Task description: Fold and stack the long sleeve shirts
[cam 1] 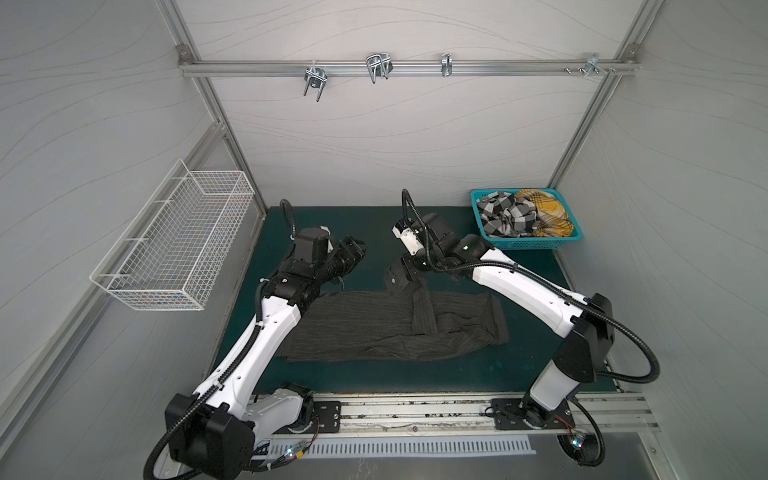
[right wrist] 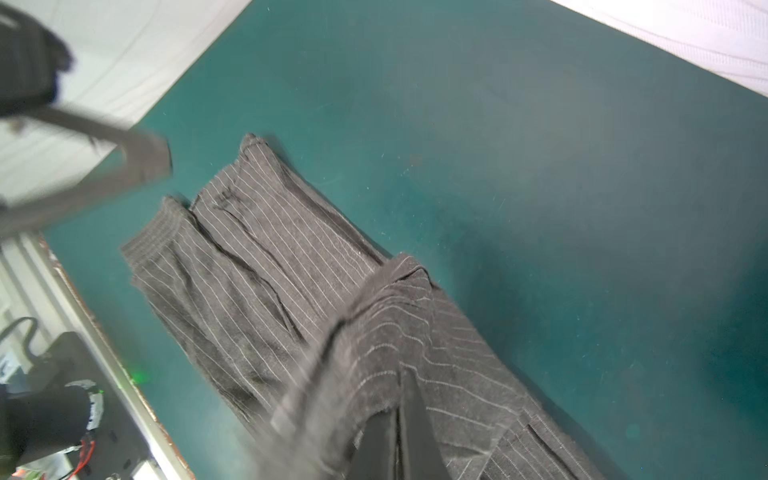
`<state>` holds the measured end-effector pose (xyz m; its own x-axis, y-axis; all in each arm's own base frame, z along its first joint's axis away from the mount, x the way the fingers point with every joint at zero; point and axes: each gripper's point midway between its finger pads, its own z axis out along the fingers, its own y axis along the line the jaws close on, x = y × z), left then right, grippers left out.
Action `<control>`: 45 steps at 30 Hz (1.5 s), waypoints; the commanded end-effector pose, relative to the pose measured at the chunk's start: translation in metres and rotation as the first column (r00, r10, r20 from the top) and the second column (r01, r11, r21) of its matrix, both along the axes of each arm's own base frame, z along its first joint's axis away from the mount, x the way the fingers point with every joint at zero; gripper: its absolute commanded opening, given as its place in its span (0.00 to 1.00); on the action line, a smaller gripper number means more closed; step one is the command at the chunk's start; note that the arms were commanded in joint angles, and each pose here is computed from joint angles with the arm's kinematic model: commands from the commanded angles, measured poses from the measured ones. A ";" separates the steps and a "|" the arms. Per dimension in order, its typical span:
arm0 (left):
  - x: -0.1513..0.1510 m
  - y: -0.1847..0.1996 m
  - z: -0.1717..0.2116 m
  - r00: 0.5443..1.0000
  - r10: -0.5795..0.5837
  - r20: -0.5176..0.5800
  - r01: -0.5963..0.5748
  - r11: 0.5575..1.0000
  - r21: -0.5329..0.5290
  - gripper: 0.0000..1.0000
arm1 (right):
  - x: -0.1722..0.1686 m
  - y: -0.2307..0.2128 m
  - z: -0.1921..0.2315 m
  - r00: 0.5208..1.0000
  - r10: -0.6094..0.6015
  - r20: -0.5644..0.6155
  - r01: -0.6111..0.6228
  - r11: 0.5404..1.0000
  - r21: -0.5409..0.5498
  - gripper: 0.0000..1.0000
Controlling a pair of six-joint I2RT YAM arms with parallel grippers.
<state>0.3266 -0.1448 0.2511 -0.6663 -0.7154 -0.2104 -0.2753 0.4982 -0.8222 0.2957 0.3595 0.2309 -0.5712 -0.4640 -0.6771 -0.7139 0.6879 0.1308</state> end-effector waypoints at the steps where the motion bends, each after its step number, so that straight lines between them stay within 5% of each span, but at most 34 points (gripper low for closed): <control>1: -0.019 -0.011 0.002 0.977 0.081 -0.198 -0.120 0.974 -0.192 0.83 | 0.001 0.003 0.014 0.996 -0.033 0.083 0.032 0.999 0.016 0.00; 8: -0.060 -0.028 -0.025 0.953 0.066 -0.297 -0.139 0.963 -0.230 0.86 | 0.011 -0.001 -0.011 0.982 -0.182 -0.055 0.181 0.983 -0.021 0.00; 12: -0.066 -0.011 -0.038 0.955 0.154 -0.255 -0.206 0.960 -0.191 0.85 | 0.032 -0.014 -0.030 0.880 -0.388 -0.272 0.392 0.919 -0.044 0.00; 22: -0.068 0.025 -0.055 0.937 0.228 -0.267 -0.263 0.959 -0.106 0.81 | 0.112 -0.019 -0.061 0.788 -0.599 -0.141 0.570 0.798 -0.196 0.00; 27: -0.079 0.044 -0.080 0.900 0.274 -0.340 -0.298 0.954 -0.021 0.81 | 0.066 0.003 -0.104 0.823 -0.538 -0.182 0.489 0.834 -0.256 0.00; 31: -0.076 0.039 -0.106 0.886 0.261 -0.384 -0.293 0.956 -0.027 0.83 | 0.001 0.005 -0.143 0.847 -0.460 -0.266 0.376 0.873 -0.311 0.52; 35: -0.058 0.024 -0.122 0.880 0.210 -0.426 -0.255 0.966 -0.051 0.85 | -0.032 -0.020 -0.146 0.843 -0.429 -0.324 0.333 0.890 -0.310 0.70; 39: -0.026 0.015 -0.121 0.890 0.193 -0.414 -0.230 0.972 -0.042 0.85 | -0.038 -0.047 -0.117 0.810 -0.430 -0.399 0.364 0.902 -0.233 0.74; 45: 0.048 0.008 -0.112 0.918 0.164 -0.362 -0.198 0.979 -0.058 0.84 | -0.034 -0.096 -0.073 0.767 -0.460 -0.447 0.452 0.882 -0.133 0.62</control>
<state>0.3243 -0.1286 0.1026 -0.4988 -0.8556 0.1382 -0.7462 0.3429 -0.5706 0.2720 0.2755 0.1517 -0.9391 -0.1083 -0.3262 -0.2083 0.9341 0.2898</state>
